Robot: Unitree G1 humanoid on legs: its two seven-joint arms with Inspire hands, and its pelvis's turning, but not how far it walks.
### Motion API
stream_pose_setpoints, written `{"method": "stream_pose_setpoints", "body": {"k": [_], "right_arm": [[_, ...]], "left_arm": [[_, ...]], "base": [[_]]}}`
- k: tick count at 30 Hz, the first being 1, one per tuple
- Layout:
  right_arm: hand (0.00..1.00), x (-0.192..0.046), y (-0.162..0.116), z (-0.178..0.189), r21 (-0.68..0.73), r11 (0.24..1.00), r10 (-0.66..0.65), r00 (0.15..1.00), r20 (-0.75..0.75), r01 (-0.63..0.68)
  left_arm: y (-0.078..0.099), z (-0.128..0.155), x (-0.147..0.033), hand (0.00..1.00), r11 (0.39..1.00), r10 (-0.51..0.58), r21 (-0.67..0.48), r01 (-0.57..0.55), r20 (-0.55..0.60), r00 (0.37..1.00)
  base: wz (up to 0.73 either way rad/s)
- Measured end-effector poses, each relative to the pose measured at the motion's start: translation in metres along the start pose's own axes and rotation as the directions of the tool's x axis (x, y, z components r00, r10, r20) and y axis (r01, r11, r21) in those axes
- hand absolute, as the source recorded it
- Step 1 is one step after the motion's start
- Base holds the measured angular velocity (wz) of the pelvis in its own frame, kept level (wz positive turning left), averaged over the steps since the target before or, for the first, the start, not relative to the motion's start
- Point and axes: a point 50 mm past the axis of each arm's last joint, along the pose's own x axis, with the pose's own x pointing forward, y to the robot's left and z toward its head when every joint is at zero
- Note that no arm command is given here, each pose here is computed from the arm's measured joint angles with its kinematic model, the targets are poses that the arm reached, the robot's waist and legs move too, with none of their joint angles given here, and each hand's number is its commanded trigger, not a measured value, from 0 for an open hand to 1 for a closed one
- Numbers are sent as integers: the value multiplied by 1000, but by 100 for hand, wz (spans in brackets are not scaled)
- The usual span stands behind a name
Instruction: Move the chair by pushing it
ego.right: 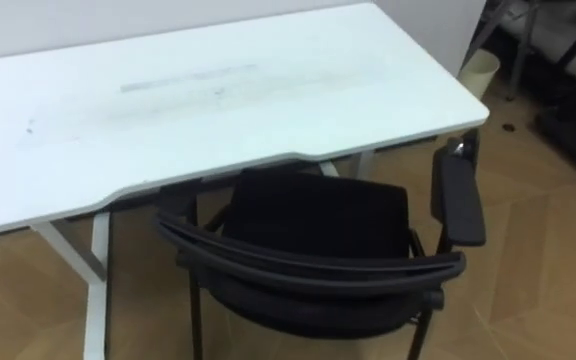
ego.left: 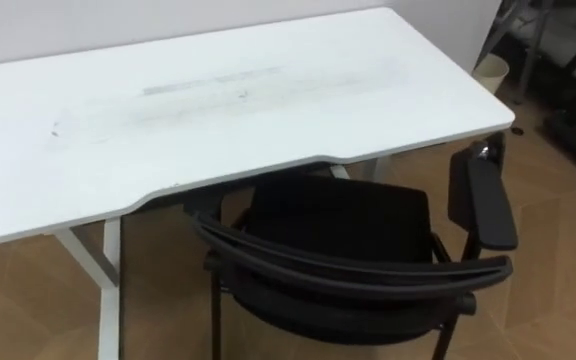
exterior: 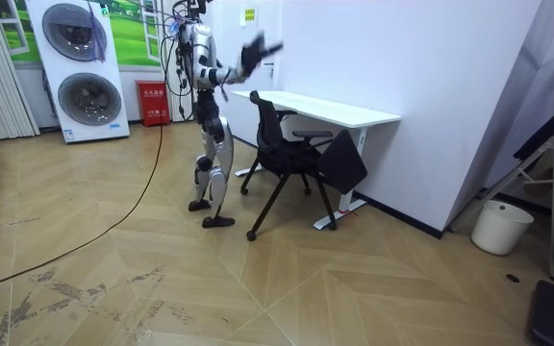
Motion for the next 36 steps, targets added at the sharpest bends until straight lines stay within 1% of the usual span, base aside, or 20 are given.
{"method": "stream_pose_setpoints", "body": {"k": [1,3,4,5,6,7,9,10,11,12,13,15,16,18,22,24,27,30,34,36], "right_arm": [[0,-7,0,-14,-14,1000,14,997,-70,-15],[0,-38,0,-63,-72,993,65,950,-306,-91],[0,-52,-3,-86,-85,989,73,905,-419,-119],[0,-58,-6,-96,-88,988,74,878,-472,-131],[0,-72,-13,-115,-106,982,71,823,-564,-158],[0,-78,-16,-124,-115,978,69,794,-604,-172],[0,-105,-32,-154,-134,962,69,683,-727,-239],[0,-111,-37,-162,-141,957,62,653,-755,-254],[0,-122,-46,-175,-153,946,48,591,-805,-285],[0,-135,-50,-185,-147,928,62,531,-845,-342],[0,-141,-52,-189,-141,917,72,502,-862,-374],[0,-164,-59,-202,-100,864,111,379,-919,-494],[0,-169,-59,-204,-84,850,123,350,-929,-521],[0,-185,-59,-209,-13,806,164,245,-955,-592],[0,-202,-48,-210,90,738,240,135,-961,-669],[0,-210,-35,-208,145,659,300,81,-950,-738],[0,-218,-24,-205,181,563,333,21,-943,-806],[0,-223,-18,-204,215,505,359,-23,-933,-836],[0,-230,-17,-203,265,470,375,-81,-923,-842],[0,-236,-18,-203,299,435,383,-126,-915,-849]], "left_arm": [[-5,-7,-8,0,999,-36,4,36,-37,999],[-26,-32,-43,0,983,-180,-11,182,-192,965],[-34,-47,-61,0,963,-263,-9,270,-268,927],[-36,-55,-69,0,950,-300,-8,313,-304,904],[-39,-70,-85,0,921,-361,-2,389,-371,856],[-39,-78,-94,0,908,-382,0,419,-410,828],[-36,-107,-124,0,845,-448,5,534,-536,715],[-35,-113,-132,0,827,-459,9,562,-564,686],[-32,-125,-145,0,790,-479,8,613,-618,624],[-28,-135,-159,0,750,-498,-3,661,-661,562],[-25,-139,-165,0,733,-505,-14,680,-681,530],[-20,-151,-186,0,662,-533,-58,747,-738,415],[-19,-153,-191,0,643,-539,-67,763,-746,390],[-17,-159,-204,0,572,-563,-106,813,-772,295],[-21,-159,-215,0,491,-597,-162,856,-778,196],[-29,-154,-223,0,425,-626,-191,885,-769,135],[-41,-146,-228,0,361,-653,-215,907,-753,81],[-46,-142,-229,0,339,-669,-238,910,-742,55],[-54,-136,-230,0,308,-690,-267,913,-723,22],[-56,-134,-233,0,275,-702,-281,920,-712,-8]], "base": [[-4],[0],[0],[0],[0],[0],[0],[0],[-3],[-4],[-5],[0],[3],[5],[0],[-2],[4],[0],[0],[2]]}}
